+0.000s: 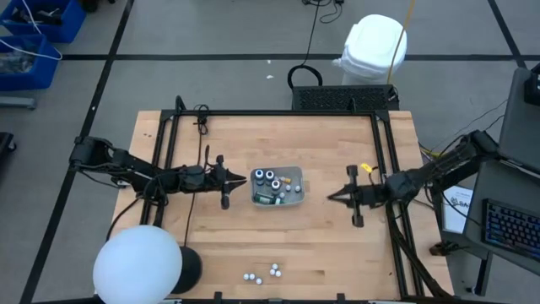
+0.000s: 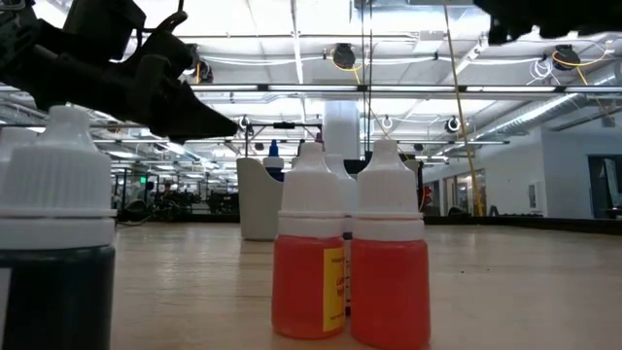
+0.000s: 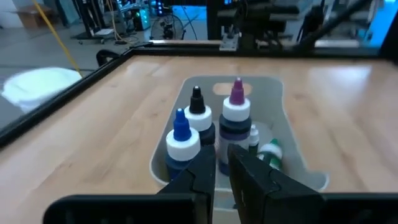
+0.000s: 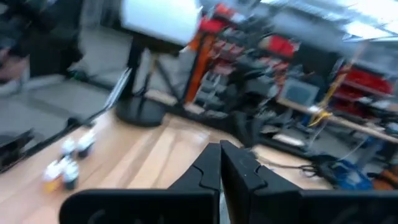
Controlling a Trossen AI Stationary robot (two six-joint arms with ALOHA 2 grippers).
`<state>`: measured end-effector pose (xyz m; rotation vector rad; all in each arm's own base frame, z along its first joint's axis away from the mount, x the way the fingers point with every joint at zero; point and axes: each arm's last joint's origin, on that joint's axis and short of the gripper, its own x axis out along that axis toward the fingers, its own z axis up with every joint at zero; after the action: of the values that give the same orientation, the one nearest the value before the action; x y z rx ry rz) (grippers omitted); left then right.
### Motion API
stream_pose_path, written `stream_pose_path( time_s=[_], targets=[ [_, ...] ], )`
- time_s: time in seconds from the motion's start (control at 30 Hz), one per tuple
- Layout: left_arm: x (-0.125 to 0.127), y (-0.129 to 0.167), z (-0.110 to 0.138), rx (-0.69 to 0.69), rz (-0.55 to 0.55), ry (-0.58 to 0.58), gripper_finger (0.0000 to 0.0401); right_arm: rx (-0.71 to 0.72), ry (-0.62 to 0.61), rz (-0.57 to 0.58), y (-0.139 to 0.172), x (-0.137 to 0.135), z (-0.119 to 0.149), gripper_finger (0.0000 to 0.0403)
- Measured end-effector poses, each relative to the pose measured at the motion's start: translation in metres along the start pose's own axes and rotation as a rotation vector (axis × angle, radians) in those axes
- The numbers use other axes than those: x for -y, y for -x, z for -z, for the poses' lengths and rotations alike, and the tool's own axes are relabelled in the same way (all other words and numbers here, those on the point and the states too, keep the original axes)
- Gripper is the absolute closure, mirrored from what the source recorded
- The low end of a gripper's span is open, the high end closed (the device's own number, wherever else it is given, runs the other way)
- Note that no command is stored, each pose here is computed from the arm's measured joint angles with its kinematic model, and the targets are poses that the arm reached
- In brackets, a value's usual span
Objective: Pick & Place food coloring
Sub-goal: Put the small purple food coloring bottle into the gray bin
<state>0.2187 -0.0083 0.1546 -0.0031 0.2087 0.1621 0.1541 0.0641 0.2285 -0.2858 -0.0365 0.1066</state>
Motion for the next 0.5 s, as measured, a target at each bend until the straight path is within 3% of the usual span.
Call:
stream_pose_path(
  time_s=[0.17, 0.33, 0.5],
  targets=[
    [0.0, 0.0, -0.007, 0.066, 0.005, 0.091, 0.035, 0.035, -0.067, 0.081, 0.018, 0.014, 0.022, 0.0403],
    [0.004, -0.003, -0.014, 0.084, 0.09, 0.087, 0.035, 0.06, -0.097, 0.004, 0.026, 0.014, 0.045, 0.0403],
    [0.032, -0.014, -0.039, 0.052, 0.181, 0.053, 0.035, 0.073, -0.079, 0.09, 0.029, 0.017, 0.054, 0.0403]
  ],
)
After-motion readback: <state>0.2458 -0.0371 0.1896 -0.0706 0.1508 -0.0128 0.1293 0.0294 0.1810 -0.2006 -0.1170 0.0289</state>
